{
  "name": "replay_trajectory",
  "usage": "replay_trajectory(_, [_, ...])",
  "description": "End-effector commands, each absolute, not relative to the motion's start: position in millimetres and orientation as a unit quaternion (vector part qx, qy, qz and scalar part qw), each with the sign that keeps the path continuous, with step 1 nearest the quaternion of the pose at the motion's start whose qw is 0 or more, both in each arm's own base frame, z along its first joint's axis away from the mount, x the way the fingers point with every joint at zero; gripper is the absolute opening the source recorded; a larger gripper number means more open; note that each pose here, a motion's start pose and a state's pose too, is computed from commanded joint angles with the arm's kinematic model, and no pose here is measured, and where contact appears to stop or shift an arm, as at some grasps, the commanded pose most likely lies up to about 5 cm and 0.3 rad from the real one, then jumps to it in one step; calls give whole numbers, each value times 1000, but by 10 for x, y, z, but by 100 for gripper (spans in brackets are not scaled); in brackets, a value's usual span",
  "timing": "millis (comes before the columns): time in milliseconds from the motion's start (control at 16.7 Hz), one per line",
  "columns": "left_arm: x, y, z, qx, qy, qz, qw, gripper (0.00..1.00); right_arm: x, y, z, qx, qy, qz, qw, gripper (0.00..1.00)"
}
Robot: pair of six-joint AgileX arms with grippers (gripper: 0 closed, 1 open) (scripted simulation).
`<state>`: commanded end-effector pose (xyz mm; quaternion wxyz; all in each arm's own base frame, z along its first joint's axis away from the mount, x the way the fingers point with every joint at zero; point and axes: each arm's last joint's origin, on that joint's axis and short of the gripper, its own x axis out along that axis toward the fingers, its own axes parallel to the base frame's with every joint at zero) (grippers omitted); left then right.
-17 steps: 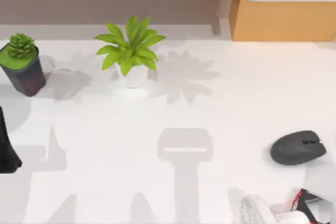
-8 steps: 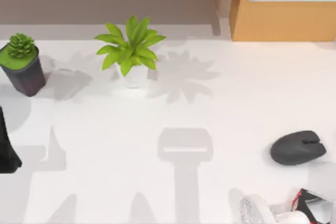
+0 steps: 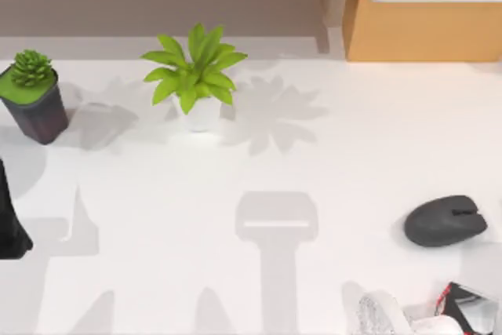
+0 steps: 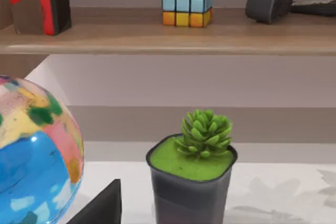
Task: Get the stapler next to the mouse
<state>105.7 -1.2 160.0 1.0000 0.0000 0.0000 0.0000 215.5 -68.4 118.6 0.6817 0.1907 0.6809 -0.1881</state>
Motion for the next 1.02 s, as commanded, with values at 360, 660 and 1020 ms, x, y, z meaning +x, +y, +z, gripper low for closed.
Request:
replay_trajectory(360, [1057,-12,1600,0,0,0,1000,100,2155,-684,1186,191,681,-188,682,0])
replay_trajectory(660, [1057,-12,1600,0,0,0,1000,100,2159,-689,1197,192,680,-189,682,0])
replay_trajectory(1020, [1057,-12,1600,0,0,0,1000,100,2155,-685,1425,191,683,-189,680,0])
